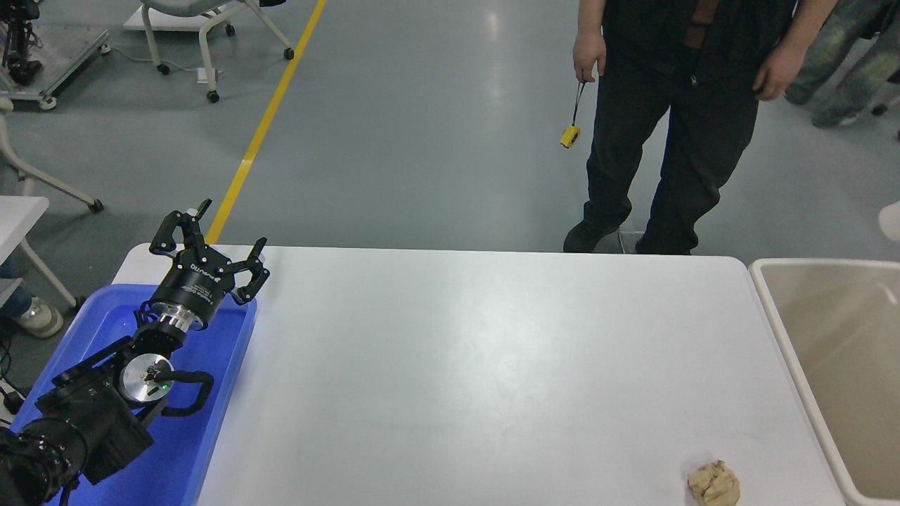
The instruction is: Dispose of the paper cup in the dustbin
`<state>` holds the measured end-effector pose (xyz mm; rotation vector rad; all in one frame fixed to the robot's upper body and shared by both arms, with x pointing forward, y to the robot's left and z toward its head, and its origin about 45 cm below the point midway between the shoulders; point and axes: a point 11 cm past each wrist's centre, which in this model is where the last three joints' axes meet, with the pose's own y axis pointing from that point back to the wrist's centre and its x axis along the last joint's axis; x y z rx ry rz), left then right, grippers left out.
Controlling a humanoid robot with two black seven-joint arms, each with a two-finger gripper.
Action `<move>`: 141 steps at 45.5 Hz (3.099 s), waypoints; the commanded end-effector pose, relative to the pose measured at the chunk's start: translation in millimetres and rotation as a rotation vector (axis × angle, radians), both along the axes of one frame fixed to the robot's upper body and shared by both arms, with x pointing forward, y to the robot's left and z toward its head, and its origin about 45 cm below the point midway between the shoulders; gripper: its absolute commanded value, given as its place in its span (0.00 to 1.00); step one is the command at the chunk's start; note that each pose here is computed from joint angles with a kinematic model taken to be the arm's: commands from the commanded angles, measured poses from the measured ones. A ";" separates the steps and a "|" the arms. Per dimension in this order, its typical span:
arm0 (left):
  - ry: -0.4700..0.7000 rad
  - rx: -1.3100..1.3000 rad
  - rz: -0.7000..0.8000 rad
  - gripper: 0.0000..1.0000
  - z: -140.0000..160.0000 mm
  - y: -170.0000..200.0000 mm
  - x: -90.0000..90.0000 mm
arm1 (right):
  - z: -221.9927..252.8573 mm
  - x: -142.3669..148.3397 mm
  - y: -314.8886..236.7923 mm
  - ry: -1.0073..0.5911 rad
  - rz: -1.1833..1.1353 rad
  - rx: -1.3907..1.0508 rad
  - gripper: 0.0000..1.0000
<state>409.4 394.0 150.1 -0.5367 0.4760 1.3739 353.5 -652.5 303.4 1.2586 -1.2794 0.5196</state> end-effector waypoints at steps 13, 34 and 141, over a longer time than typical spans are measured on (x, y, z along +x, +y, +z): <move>0.001 0.001 0.000 1.00 -0.4 -0.1 -0.1 | -44.4 -34.7 -29.0 0.098 -0.371 -0.014 0.00; 0.000 0.001 0.000 1.00 0.0 0.2 -0.1 | -168.3 -34.3 44.7 0.198 -0.320 0.085 0.00; 0.001 0.002 0.001 1.00 -0.1 0.4 -0.1 | -0.6 101.5 128.2 -0.757 -0.305 1.056 0.99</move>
